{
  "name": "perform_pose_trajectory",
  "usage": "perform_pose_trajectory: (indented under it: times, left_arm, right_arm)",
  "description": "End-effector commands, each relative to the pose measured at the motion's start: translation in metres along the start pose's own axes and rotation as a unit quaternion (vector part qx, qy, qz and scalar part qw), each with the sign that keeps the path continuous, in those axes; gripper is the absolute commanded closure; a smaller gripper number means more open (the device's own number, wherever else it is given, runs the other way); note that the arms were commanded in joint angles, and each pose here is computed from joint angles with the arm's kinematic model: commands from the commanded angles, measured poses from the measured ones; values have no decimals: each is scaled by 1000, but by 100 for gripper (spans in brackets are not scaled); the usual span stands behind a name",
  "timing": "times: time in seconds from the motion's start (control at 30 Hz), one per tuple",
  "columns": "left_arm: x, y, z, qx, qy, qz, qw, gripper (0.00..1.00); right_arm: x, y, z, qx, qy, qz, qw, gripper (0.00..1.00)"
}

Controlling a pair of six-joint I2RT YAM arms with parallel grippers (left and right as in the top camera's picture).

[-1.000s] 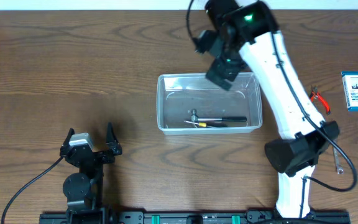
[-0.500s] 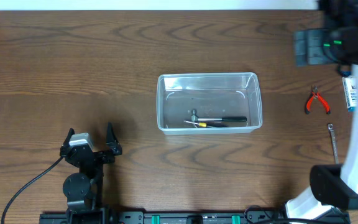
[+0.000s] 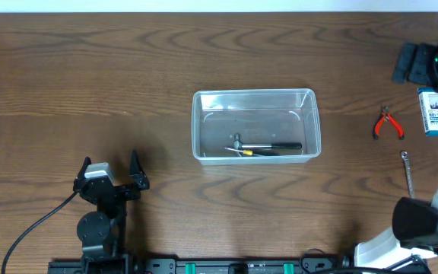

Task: Pack container
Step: 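Release the screwdriver and move the right gripper toward the red pliers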

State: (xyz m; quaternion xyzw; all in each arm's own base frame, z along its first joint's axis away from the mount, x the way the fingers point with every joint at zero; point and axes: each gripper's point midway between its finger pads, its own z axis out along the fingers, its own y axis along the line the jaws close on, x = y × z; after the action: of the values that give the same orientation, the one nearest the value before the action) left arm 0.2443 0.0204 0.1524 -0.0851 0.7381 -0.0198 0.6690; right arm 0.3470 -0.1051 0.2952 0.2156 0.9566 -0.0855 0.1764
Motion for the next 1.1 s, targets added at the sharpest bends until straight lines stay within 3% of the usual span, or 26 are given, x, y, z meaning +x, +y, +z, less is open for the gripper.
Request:
perform_pose_trajectory:
  times: [0.0,0.17,0.4,0.77,1.07]
  left_arm:
    - [15,6,0,-14,23,3,1000,2]
    - [15,6,0,-14,23,3,1000,2]
    - [15,6,0,-14,23,3,1000,2]
    - [15,6,0,-14,23,3,1000,2]
    - [15,6,0,-15,24,3,1000,2]
  right_arm:
    - [8,-17,41,-8,47,61,997,1]
    - [15,-27,76,-38,76,98,992,1]
    - [20,-3,113,-70,67,-63,993,1]
    - [38,4,161,-72,88,-165,980,1]
    - [41,10,191,-80,110,-180,974,1]
